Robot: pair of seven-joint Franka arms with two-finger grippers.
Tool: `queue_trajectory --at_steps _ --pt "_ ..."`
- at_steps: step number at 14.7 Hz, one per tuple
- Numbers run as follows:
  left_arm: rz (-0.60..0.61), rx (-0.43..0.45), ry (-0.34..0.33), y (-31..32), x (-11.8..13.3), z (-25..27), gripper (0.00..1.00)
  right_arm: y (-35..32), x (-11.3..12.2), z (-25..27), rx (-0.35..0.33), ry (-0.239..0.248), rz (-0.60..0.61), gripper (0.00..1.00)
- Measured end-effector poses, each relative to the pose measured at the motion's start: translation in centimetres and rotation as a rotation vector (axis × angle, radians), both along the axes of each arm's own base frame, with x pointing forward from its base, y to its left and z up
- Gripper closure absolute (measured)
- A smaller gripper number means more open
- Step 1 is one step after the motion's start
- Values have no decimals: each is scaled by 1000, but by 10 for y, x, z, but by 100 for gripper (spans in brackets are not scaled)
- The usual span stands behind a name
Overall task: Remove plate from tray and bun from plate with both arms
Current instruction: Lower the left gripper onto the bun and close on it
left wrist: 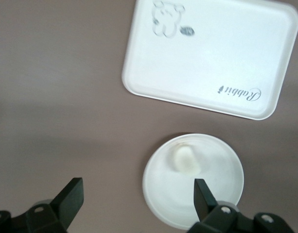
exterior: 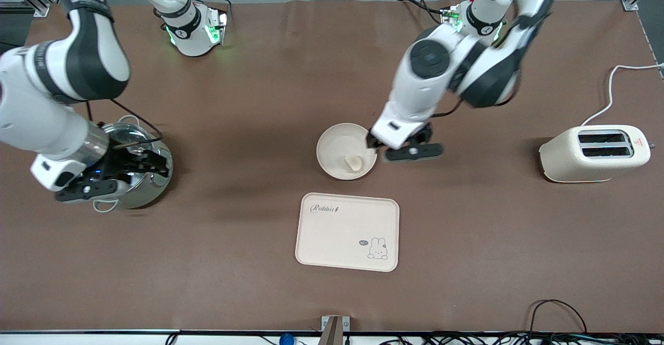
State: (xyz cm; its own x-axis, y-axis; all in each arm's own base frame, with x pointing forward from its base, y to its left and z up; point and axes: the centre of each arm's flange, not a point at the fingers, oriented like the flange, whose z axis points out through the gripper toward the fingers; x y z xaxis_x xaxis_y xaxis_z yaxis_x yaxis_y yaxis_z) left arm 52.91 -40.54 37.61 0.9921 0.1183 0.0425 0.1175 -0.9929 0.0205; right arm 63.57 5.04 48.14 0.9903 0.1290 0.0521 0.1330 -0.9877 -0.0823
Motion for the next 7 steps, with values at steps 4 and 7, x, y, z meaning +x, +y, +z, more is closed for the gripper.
queue_trajectory --at_steps 4,7 --pt "86 -64 45 -35 16 -83 0 -56 3 17 -82 -17 -23 0" --pt "168 -128 54 -58 12 -136 0 -96 -15 52 -88 25 -36 0"
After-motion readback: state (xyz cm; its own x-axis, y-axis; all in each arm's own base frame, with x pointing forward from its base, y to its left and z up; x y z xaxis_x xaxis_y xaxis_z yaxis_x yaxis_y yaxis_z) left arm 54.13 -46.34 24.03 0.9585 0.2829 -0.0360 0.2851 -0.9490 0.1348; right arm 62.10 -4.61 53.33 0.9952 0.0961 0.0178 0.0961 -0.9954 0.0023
